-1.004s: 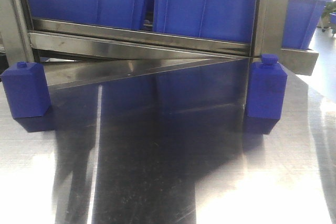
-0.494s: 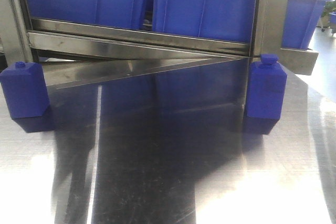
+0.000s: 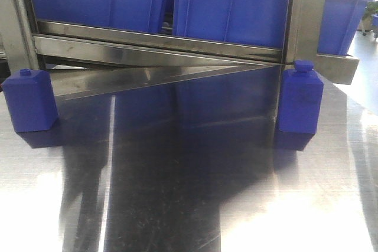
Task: Pick and sort blue part to right shelf
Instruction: 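Lower the left gripper onto the nearer blue block, close, and lift it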
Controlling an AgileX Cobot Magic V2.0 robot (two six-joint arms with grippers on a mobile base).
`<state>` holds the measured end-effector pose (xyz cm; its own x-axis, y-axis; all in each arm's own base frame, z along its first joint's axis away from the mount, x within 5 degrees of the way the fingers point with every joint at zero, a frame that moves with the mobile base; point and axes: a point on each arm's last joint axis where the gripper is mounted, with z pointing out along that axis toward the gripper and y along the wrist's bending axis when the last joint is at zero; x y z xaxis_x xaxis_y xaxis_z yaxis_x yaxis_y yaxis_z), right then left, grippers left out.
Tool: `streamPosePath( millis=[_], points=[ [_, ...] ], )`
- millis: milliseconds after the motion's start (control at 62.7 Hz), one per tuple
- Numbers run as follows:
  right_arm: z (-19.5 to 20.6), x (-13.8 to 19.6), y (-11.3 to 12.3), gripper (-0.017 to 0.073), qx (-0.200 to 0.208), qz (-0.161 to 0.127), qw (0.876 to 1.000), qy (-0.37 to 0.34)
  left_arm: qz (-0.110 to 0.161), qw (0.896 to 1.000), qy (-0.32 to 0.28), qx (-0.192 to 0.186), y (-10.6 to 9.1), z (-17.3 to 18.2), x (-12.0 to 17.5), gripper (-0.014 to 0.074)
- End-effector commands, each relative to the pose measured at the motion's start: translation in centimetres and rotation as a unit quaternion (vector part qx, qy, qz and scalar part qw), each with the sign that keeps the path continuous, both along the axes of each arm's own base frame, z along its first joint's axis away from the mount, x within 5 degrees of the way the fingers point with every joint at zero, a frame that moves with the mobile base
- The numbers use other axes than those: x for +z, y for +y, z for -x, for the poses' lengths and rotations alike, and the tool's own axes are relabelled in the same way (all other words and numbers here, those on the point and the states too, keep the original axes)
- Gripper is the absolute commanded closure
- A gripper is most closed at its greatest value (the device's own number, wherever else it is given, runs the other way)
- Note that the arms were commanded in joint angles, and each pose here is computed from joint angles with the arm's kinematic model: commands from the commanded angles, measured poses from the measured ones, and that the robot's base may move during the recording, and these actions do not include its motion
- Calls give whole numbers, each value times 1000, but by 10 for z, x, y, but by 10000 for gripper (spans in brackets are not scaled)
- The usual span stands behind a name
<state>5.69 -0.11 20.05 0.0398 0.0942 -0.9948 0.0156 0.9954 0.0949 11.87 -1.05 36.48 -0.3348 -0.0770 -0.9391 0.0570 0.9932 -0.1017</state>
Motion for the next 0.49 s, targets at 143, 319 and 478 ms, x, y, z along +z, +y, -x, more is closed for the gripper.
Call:
streamPosePath(
  millis=[143,319,478],
  points=[
    [4,17,0,475,-3,4,998,-65,59,990,125,-18,-13,-57,-7,-95],
    [4,17,0,475,-3,4,998,-65,95,973,205,-50,-27,-99,-21,-110],
    [4,17,0,475,-3,4,998,-65,91,965,237,-62,-39,-139,-29,-109]
  ],
)
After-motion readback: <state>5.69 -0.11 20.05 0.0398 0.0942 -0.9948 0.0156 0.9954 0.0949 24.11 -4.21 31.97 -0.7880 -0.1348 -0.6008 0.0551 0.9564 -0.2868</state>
